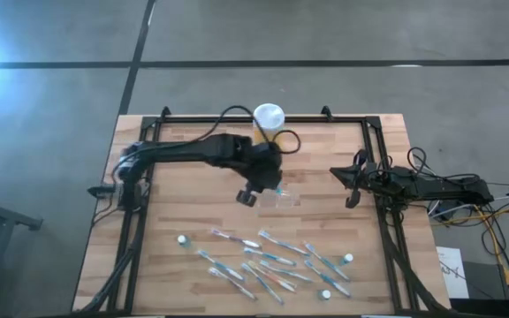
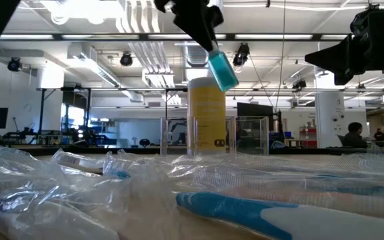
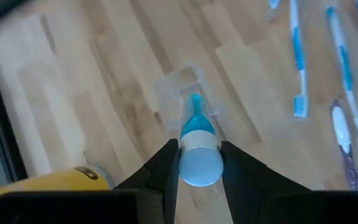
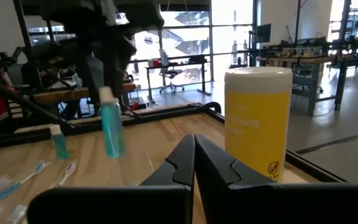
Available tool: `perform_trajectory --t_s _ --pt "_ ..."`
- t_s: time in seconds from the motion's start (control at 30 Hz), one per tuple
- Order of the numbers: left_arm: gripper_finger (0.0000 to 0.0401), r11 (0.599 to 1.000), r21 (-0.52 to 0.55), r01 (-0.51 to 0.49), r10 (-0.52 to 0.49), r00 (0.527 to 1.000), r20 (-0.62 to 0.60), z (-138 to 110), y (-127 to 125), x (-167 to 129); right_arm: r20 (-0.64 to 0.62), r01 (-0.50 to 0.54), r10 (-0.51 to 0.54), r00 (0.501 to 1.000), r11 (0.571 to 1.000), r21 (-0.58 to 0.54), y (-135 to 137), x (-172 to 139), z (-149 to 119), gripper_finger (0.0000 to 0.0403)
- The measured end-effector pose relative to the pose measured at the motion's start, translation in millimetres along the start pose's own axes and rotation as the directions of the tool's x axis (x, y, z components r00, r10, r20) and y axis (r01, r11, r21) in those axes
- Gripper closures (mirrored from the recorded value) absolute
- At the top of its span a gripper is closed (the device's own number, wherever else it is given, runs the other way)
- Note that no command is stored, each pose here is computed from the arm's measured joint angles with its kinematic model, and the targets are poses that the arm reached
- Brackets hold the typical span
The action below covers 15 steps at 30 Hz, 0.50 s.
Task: Pick & Place toothbrushing station
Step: Put the mouthwash bottle into the transparent organizer
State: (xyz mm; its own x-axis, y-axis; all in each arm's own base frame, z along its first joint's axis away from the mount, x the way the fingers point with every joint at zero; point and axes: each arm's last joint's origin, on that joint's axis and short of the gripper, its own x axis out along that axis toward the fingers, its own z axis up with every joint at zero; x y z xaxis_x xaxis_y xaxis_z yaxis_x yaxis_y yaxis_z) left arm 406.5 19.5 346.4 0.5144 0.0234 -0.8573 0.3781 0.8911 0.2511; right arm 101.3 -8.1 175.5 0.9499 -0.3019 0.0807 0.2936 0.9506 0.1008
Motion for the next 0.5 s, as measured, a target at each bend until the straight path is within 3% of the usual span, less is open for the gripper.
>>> perform_trajectory --t_s 0.23,0.5 --pt "0.0300 0.995 -0.101 0.027 -0.038 0.994 -0.102 11.7 18.3 28.9 0.000 0.000 0.000 1.000 1.000 -0.001 0.0 0.0 0.0 0.0394" --pt "0.0300 0.988 -0.144 0.063 -0.092 0.974 -0.209 2.4 19.4 39.4 -0.010 0.002 -0.002 1.000 1.000 -0.001 -0.1 0.0 -1.0 0.0394"
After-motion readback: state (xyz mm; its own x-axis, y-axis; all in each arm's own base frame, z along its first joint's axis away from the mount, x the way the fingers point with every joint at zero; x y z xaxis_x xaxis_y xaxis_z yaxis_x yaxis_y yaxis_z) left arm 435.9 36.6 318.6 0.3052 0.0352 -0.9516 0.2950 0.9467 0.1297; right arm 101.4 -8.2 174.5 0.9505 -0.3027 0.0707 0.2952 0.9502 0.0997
